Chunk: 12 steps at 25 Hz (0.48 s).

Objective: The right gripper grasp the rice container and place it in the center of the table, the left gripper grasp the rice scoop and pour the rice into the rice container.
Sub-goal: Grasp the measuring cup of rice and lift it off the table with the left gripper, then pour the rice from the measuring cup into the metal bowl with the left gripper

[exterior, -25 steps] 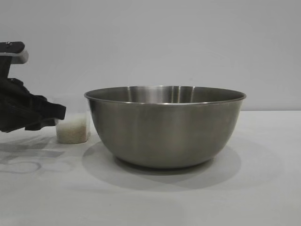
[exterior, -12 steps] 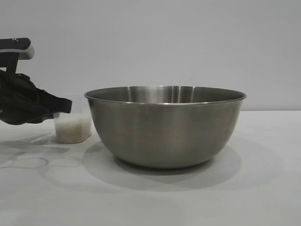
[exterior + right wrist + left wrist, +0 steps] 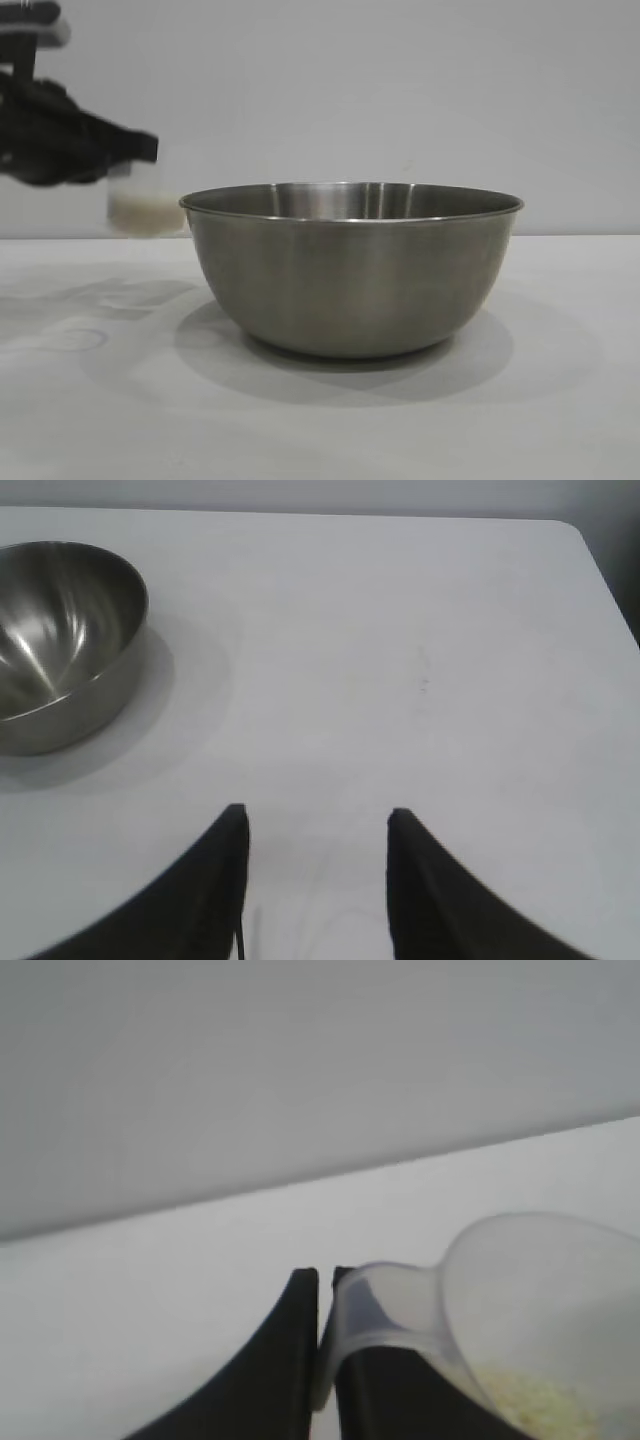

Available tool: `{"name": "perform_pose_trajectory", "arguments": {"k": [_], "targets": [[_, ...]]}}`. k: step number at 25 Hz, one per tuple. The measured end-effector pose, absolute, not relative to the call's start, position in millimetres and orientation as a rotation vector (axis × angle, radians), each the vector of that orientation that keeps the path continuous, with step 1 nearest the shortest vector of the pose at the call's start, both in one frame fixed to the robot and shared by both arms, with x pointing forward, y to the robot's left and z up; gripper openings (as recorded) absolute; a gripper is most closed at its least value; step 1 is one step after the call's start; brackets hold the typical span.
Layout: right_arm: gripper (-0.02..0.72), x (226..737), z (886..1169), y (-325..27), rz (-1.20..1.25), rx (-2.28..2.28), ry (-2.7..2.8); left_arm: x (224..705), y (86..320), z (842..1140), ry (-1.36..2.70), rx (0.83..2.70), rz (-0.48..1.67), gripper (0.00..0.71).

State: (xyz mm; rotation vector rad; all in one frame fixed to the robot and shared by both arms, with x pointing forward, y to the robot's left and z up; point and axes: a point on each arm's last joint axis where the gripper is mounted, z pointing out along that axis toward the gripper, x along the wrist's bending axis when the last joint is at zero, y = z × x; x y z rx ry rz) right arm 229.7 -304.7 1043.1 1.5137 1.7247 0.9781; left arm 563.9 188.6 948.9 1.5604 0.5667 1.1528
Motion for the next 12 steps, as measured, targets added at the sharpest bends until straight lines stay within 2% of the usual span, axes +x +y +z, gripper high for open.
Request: {"name": "perform_pose_trajectory", "arguments": {"k": [12], "targets": [[0.277,230,1043,-305,0.978,1.514,1.725,571,150,981,-0.293,1.617,1.323,0.0]]}}
